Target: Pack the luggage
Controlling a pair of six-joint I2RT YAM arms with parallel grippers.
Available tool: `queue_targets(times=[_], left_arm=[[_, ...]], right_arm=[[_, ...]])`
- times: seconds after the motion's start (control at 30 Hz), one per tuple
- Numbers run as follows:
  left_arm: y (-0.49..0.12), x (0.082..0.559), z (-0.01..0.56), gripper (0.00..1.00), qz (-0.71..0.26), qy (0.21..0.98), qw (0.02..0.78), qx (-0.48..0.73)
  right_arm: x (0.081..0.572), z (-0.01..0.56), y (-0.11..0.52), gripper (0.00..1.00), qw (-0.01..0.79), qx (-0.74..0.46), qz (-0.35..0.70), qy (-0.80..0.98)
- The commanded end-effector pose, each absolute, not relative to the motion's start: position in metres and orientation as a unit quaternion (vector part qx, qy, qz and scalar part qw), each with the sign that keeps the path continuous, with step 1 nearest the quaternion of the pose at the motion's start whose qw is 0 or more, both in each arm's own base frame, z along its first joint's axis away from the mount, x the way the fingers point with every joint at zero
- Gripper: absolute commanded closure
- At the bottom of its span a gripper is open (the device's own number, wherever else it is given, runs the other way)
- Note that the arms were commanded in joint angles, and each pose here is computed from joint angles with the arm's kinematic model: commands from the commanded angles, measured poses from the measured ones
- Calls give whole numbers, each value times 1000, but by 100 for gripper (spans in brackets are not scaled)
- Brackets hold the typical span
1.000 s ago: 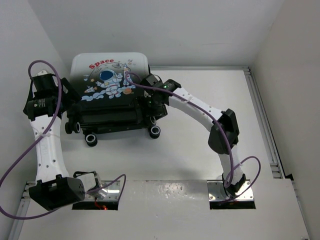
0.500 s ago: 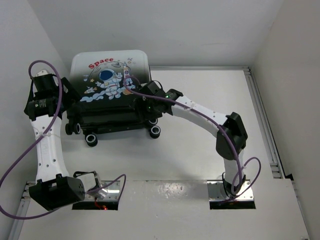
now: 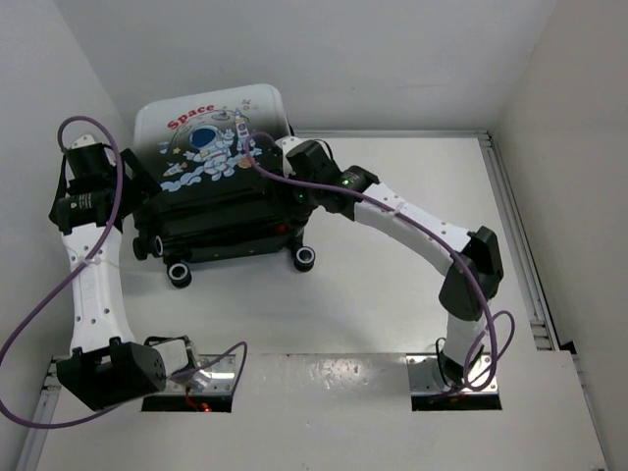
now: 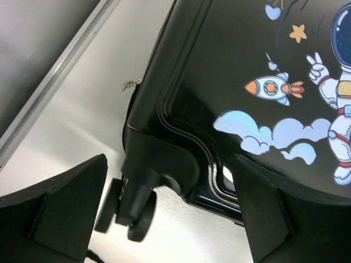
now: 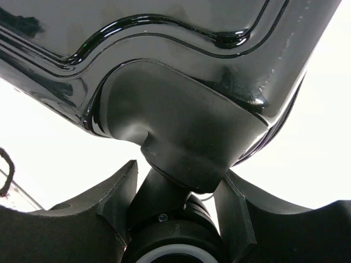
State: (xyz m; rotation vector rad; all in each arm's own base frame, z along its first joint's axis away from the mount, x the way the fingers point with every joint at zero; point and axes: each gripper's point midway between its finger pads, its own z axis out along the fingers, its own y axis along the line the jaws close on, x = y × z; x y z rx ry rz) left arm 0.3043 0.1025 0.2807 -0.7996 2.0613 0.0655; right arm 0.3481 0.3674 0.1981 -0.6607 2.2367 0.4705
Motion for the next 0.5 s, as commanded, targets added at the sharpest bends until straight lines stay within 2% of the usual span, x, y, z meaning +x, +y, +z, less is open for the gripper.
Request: queue_targets(times=[0.0, 0.1, 0.3, 0.43, 0.47], left_arm=[[112, 313, 296, 1, 32, 815, 474, -331], [123, 312, 304, 1, 53, 801, 485, -348], [152, 292, 363, 1, 105, 700, 572, -416], [177, 266, 367, 1, 173, 646, 575, -471], [186, 261, 354, 1, 198, 647, 556, -484]], right_arm=[[384, 242, 356, 100, 438, -238, 191, 846], [383, 213, 347, 100, 404, -223, 196, 865], [375, 144, 338, 100, 316, -191, 219, 903], [373, 125, 345, 100, 277, -188, 248, 909], [372, 124, 349, 90, 270, -193, 261, 906]])
